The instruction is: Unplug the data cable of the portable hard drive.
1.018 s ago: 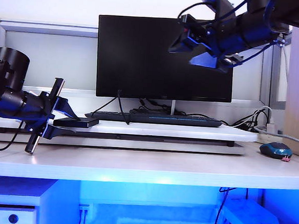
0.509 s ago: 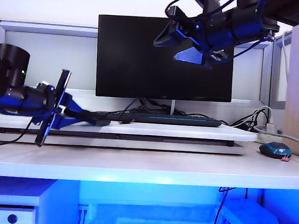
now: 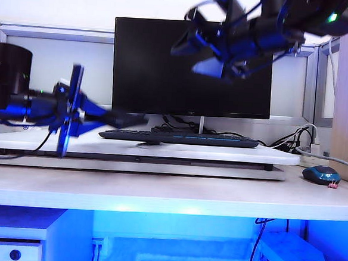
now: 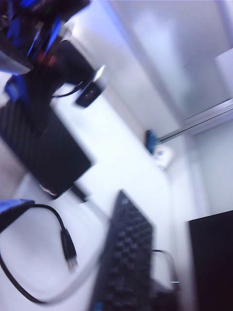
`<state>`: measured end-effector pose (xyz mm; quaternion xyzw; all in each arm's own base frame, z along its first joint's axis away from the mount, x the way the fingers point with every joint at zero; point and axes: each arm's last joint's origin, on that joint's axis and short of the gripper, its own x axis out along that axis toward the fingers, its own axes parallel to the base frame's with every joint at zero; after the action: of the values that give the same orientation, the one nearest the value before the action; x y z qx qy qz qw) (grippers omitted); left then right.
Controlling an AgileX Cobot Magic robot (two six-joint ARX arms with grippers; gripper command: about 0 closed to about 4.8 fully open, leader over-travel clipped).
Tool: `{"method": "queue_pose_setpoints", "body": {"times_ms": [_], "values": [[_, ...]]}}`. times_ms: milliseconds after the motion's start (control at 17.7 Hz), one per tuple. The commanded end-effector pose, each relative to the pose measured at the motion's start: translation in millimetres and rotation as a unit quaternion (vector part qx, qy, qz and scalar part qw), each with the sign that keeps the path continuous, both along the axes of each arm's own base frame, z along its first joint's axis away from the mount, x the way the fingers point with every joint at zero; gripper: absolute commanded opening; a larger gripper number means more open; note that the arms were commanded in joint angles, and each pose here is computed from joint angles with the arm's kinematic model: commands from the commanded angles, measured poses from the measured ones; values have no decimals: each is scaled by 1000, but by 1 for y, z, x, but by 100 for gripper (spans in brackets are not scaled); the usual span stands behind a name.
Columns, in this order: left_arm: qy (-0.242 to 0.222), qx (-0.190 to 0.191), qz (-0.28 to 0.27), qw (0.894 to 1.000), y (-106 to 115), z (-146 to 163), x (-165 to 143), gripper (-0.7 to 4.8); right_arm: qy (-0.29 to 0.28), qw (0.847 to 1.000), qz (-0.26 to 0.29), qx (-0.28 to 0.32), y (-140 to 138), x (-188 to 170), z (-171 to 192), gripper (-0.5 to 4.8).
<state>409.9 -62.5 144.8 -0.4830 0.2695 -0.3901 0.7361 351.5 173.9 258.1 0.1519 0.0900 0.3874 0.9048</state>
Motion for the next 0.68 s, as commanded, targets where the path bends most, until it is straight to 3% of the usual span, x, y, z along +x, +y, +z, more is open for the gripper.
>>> {"method": "queue_pose_setpoints", "body": {"times_ms": [57,283,678], "values": [[-74,-26,-49,996,-2,22,-3,-6,0,1000,1,10,1,2,1,334],[-126,-54,-103,985,-3,39,-11,-6,2,1000,1,31,4,8,3,334],[-125,-46,-164,977,-15,46,-18,-6,-19,999,3,41,7,15,20,334]]}}
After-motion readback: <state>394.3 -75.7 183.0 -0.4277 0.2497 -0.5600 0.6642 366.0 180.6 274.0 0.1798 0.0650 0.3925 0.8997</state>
